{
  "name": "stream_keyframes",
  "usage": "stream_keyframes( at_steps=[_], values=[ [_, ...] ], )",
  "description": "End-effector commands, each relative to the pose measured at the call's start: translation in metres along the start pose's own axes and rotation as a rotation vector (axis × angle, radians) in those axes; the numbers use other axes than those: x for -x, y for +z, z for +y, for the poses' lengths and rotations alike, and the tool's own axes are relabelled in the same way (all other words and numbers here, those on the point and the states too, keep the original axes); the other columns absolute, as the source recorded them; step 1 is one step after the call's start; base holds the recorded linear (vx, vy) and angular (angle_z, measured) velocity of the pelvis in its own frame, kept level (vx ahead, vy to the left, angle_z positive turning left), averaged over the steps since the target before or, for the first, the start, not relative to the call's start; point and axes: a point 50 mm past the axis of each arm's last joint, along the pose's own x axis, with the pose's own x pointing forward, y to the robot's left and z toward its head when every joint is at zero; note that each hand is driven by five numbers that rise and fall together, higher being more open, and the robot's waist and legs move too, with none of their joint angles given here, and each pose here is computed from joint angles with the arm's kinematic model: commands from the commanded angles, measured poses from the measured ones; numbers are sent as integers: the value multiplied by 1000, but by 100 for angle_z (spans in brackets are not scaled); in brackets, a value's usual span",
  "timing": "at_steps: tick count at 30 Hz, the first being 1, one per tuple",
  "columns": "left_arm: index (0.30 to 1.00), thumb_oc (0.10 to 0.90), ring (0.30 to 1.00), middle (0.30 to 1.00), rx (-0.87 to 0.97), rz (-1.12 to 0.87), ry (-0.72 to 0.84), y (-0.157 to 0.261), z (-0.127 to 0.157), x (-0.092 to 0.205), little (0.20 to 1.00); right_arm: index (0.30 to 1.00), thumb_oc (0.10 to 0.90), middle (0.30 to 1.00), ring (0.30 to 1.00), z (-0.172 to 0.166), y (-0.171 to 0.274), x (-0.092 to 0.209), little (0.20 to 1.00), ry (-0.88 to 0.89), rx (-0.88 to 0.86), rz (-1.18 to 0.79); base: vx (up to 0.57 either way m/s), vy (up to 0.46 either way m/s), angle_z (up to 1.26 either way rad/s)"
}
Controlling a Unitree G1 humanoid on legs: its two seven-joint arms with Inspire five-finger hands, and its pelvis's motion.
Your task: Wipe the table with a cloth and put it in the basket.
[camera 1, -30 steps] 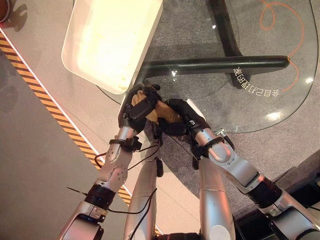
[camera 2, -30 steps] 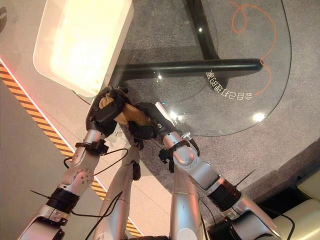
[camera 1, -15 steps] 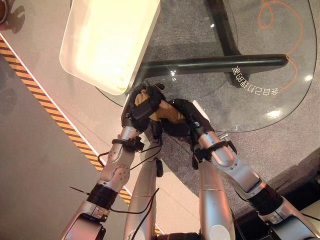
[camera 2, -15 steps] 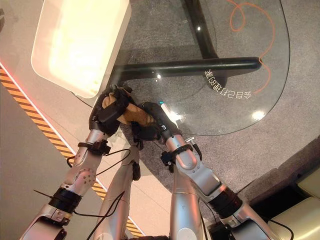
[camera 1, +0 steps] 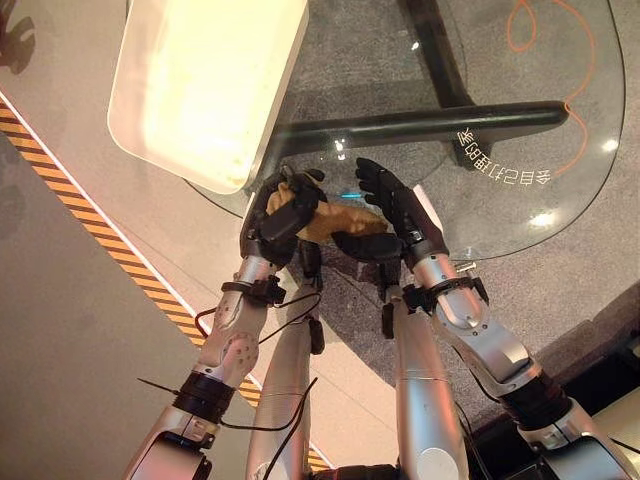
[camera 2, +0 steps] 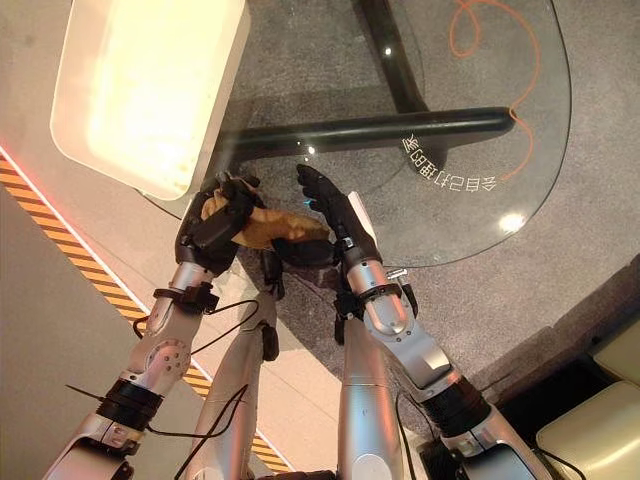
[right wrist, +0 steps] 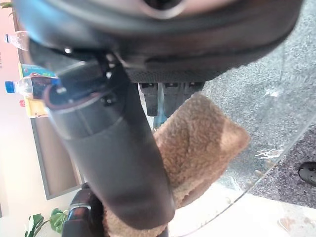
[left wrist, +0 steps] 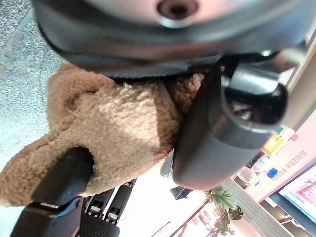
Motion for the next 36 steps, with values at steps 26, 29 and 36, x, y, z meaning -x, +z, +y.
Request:
stream_keyframes(
  at_steps=[26, 29, 36],
  values=[
    [300, 100, 300, 300, -278, -829, 56, 129, -18, 41, 200, 900, 800, 900, 900, -31, 20, 13, 900, -121, -78, -73, 5, 24, -2],
    [300, 100, 300, 300, -389, -926, 105, 146, -22, 47, 200, 900, 800, 900, 900, -31, 2, 17, 900, -105, -37, 32, 23, 98, 0],
    [300, 100, 300, 300, -591, -1051, 280, 177, -18, 47, 200, 900, 800, 900, 900, -29, -27, 25, 900, -36, -28, 197, 33, 118, -4]
  ],
)
